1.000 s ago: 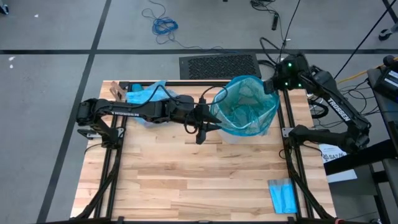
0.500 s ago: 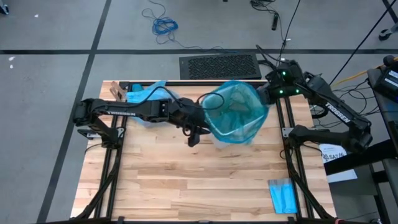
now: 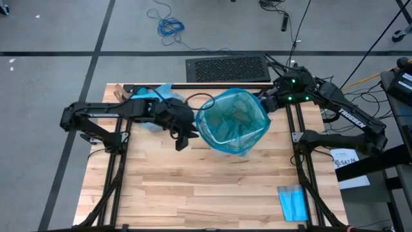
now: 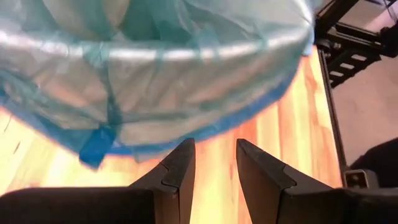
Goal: Place trash/remove bag and relplace
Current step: Insert the blue trash bag into the white trash bin
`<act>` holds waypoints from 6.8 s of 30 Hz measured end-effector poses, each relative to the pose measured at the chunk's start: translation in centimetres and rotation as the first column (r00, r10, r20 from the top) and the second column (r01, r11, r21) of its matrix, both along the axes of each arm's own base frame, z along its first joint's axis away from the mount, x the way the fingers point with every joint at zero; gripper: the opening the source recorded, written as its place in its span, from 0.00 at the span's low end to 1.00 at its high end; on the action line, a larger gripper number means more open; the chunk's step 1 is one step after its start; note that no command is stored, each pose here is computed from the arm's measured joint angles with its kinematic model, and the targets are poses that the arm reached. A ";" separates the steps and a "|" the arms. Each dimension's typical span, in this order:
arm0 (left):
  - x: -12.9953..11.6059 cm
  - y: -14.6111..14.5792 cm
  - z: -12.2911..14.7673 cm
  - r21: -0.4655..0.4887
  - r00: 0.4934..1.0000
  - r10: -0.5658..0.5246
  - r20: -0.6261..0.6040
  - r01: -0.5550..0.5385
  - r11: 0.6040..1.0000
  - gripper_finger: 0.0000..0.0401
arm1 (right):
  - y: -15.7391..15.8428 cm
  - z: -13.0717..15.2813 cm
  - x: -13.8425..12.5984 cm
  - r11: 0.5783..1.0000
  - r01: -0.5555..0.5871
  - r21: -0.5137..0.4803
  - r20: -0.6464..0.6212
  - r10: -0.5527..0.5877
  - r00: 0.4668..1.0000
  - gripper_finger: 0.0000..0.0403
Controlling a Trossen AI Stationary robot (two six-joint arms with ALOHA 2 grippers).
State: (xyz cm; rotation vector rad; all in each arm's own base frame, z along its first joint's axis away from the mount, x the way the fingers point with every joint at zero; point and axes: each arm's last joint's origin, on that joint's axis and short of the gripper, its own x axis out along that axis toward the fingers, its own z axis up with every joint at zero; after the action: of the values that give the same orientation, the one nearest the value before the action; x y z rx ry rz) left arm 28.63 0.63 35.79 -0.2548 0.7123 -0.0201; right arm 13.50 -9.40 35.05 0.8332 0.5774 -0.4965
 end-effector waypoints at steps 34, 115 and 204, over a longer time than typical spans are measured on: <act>6.5 -5.4 -1.2 0.207 0.939 0.085 0.333 -0.161 0.965 0.28 | -0.4 2.9 0.6 0.913 -0.104 -0.396 0.183 0.189 0.965 0.18; 6.6 -4.9 -1.3 0.214 0.940 0.093 0.327 -0.170 0.962 0.28 | 3.2 2.3 -3.6 0.974 -0.105 -0.200 0.129 0.132 0.983 0.40; 0.9 -9.3 0.1 0.199 0.950 0.227 0.216 -0.270 0.942 0.28 | 12.3 -1.3 4.5 0.814 -0.542 -0.209 -0.208 0.505 0.838 0.00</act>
State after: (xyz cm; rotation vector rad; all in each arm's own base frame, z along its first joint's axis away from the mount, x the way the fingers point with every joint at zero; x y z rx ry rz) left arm 29.56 -8.67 35.94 -0.1204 0.4817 0.2753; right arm 18.01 2.90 33.75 0.3562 0.8241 -0.1132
